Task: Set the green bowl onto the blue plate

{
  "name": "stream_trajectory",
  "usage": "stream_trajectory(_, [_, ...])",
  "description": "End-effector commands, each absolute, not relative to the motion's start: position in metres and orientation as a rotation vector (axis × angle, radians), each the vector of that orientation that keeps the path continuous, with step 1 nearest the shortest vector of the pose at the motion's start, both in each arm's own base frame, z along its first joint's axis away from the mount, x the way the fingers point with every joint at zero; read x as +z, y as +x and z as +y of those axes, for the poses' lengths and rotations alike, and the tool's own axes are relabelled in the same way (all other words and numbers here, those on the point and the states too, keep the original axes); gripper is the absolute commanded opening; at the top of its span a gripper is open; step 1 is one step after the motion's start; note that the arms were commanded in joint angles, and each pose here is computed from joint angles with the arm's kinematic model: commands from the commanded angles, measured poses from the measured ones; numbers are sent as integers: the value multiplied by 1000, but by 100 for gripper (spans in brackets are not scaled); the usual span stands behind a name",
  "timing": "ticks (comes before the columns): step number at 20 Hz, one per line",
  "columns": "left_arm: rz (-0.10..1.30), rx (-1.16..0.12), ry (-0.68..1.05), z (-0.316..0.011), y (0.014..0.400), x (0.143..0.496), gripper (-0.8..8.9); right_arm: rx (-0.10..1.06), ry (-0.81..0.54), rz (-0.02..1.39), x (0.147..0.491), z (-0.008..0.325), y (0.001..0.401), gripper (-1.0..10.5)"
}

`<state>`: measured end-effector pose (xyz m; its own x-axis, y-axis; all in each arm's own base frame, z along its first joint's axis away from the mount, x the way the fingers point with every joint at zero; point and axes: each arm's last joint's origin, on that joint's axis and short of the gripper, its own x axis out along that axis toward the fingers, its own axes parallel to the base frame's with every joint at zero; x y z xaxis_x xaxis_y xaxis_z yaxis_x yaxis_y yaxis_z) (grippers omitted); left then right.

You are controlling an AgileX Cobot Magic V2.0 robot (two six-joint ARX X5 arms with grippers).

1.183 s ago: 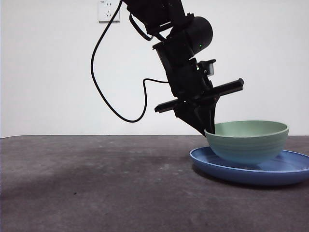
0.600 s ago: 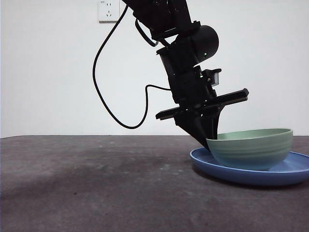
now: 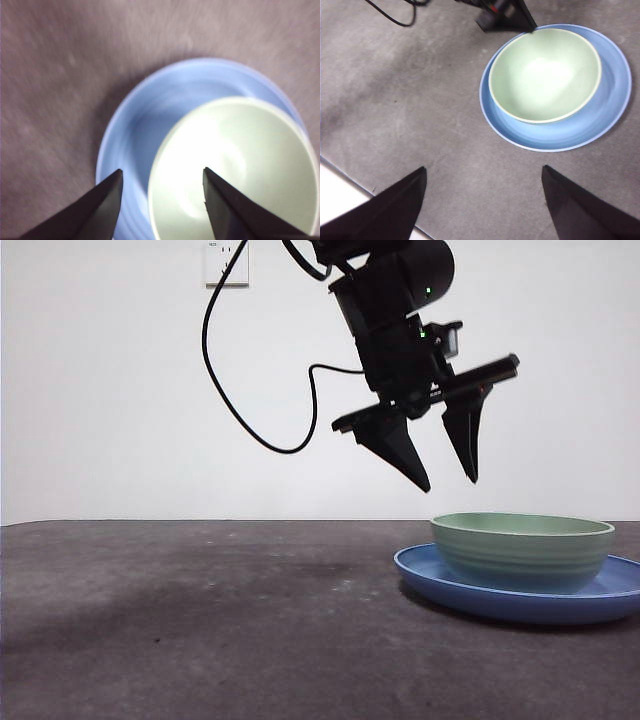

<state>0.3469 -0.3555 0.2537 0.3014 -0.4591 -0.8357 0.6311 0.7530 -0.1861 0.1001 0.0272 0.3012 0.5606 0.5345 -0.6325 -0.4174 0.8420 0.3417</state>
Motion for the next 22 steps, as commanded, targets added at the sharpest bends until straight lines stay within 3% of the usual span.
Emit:
stream_trajectory(1, [943,-747,164,-346,345,291,261,565,160,780,307,28,100,369])
stream_trajectory(8, [668,-720,49,-268,320,414,261,565,160,779,307,28,100,369])
stream_trajectory(12, [606,-677,52,-216,294,459,261,564,159,777,307,28,100,369])
stream_trajectory(17, [640,-625,95,-170,266,470,258,565,159,775,307,28,101,369])
stream_trajectory(22, [626,-644,80,-140,227,432,259,565,159,775,307,28,101,369])
